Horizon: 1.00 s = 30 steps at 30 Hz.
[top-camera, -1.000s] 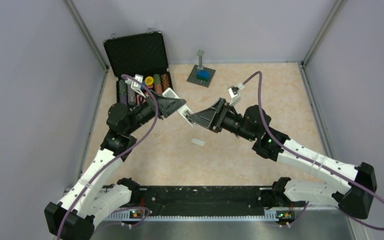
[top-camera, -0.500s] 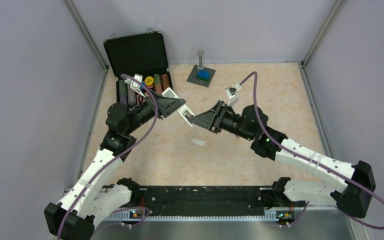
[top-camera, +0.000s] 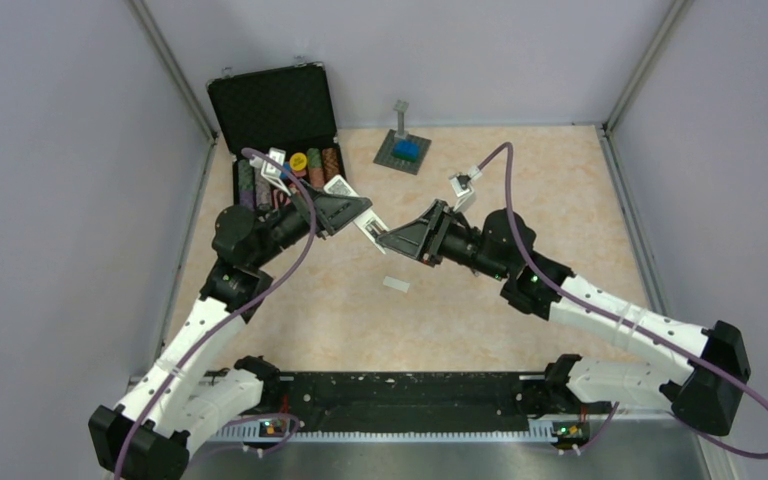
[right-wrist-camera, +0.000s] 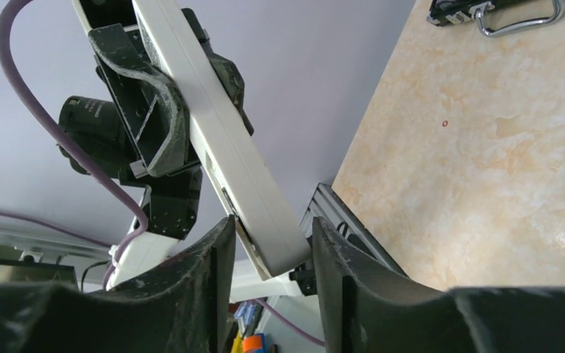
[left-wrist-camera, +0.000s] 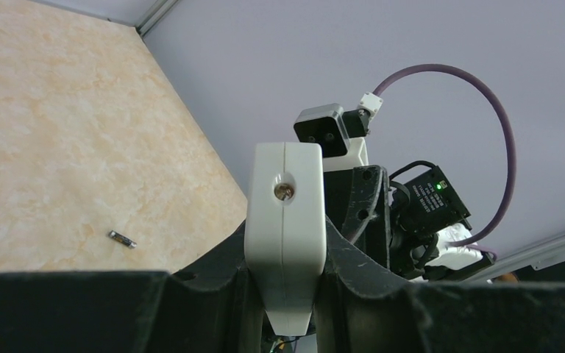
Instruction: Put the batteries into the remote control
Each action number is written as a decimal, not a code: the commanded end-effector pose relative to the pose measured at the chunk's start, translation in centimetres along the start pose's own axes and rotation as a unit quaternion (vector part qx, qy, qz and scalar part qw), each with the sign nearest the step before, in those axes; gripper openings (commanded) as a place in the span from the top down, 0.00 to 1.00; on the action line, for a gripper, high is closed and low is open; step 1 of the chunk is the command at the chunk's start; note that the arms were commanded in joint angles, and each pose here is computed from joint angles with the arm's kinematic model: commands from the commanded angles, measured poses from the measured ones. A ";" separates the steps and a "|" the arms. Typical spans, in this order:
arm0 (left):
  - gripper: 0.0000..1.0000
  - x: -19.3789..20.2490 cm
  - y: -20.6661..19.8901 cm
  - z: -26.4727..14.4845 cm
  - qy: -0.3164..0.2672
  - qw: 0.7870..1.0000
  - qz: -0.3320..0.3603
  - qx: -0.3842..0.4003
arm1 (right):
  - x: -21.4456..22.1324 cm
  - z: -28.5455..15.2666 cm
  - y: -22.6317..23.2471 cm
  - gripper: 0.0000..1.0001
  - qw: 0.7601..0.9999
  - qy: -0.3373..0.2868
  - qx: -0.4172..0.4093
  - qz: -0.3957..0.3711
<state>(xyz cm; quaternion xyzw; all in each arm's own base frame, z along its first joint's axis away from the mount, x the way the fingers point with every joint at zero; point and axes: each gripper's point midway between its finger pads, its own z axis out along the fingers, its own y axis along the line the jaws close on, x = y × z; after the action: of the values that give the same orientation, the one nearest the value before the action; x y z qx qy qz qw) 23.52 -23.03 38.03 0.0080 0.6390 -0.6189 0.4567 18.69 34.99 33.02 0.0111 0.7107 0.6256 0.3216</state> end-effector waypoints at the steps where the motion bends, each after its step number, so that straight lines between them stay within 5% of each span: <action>1: 1.00 -1.3 -2.5 0.0 -0.015 0.999 0.035 0.032 | -0.7 0.2 2.1 0.51 1.000 0.001 -0.023 -0.010; 4: 1.00 -1.3 -2.3 -0.1 -0.013 0.999 0.041 0.027 | -1.0 -0.3 2.0 0.34 1.000 -0.001 -0.020 -0.002; 9: 1.00 -1.2 -2.1 -0.2 -0.009 0.999 0.046 0.017 | -1.3 -1.6 2.0 0.22 1.000 -0.014 -0.019 -0.013; 16: 1.00 -0.7 -1.5 -0.4 -0.001 0.999 0.041 0.003 | -2.0 -3.9 0.3 0.25 0.998 -0.031 0.021 -0.060; 19: 1.00 -0.2 -0.7 -0.6 0.007 0.999 0.034 -0.013 | -3.2 -5.5 -4.0 0.27 0.986 -0.036 0.137 -0.092; 24: 1.00 1.3 0.5 -0.8 0.030 0.999 0.005 -0.023 | -5.0 -8.5 -11.7 0.29 0.937 -0.032 0.309 -0.161; 30: 1.00 3.3 2.1 -1.1 0.067 0.997 -0.024 -0.040 | -7.1 -12.4 -22.0 0.30 0.827 0.022 0.491 -0.273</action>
<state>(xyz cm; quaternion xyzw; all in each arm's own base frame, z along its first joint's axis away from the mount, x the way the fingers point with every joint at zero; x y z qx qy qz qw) 23.15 -23.19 34.52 0.0053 0.6910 -0.5915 0.4154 24.78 22.07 21.55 0.0210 0.8686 0.2699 0.4150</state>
